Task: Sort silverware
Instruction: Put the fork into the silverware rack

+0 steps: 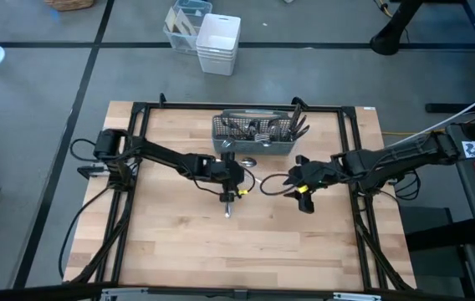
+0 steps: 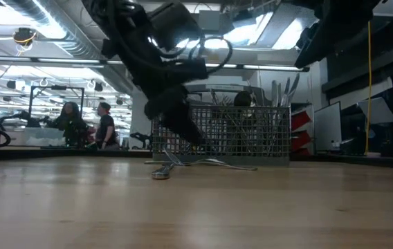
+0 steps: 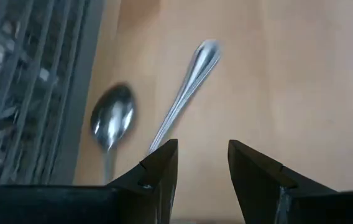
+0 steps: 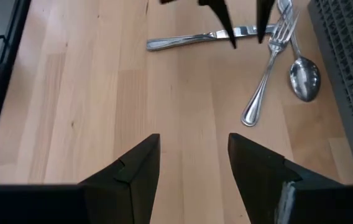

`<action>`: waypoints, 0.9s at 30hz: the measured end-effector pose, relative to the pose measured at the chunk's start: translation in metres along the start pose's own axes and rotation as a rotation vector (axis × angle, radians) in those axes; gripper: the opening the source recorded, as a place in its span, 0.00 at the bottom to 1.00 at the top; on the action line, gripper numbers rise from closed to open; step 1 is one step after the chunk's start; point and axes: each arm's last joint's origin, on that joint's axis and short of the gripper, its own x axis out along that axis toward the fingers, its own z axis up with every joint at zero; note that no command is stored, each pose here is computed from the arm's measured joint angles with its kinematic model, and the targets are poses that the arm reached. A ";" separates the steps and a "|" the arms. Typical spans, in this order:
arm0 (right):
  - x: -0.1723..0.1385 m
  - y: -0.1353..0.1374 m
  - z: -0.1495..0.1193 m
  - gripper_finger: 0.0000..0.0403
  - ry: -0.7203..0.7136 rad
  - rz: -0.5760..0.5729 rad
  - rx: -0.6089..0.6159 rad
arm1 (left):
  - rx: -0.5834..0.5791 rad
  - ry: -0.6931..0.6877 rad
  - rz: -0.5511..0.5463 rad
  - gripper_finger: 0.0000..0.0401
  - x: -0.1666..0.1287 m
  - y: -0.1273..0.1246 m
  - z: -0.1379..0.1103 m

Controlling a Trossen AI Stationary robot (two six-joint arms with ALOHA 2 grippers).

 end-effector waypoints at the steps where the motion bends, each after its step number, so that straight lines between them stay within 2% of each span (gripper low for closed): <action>1: 0.000 0.002 0.000 0.48 -0.001 -0.004 -0.008 | -0.005 0.020 0.015 0.33 0.001 0.001 -0.002; 5: -0.001 0.008 -0.002 0.48 -0.011 -0.032 -0.033 | 0.000 0.049 0.111 0.33 0.002 0.011 -0.005; 9: -0.001 0.012 -0.003 0.48 -0.017 -0.046 -0.050 | 0.004 0.055 0.133 0.33 0.004 0.020 -0.006; 15: -0.001 0.014 -0.004 0.48 -0.016 -0.040 -0.057 | -0.021 0.040 0.118 0.33 0.006 0.026 -0.006; 27: -0.001 0.015 -0.004 0.48 -0.010 -0.020 -0.057 | 0.040 0.085 0.100 0.33 0.035 0.017 -0.019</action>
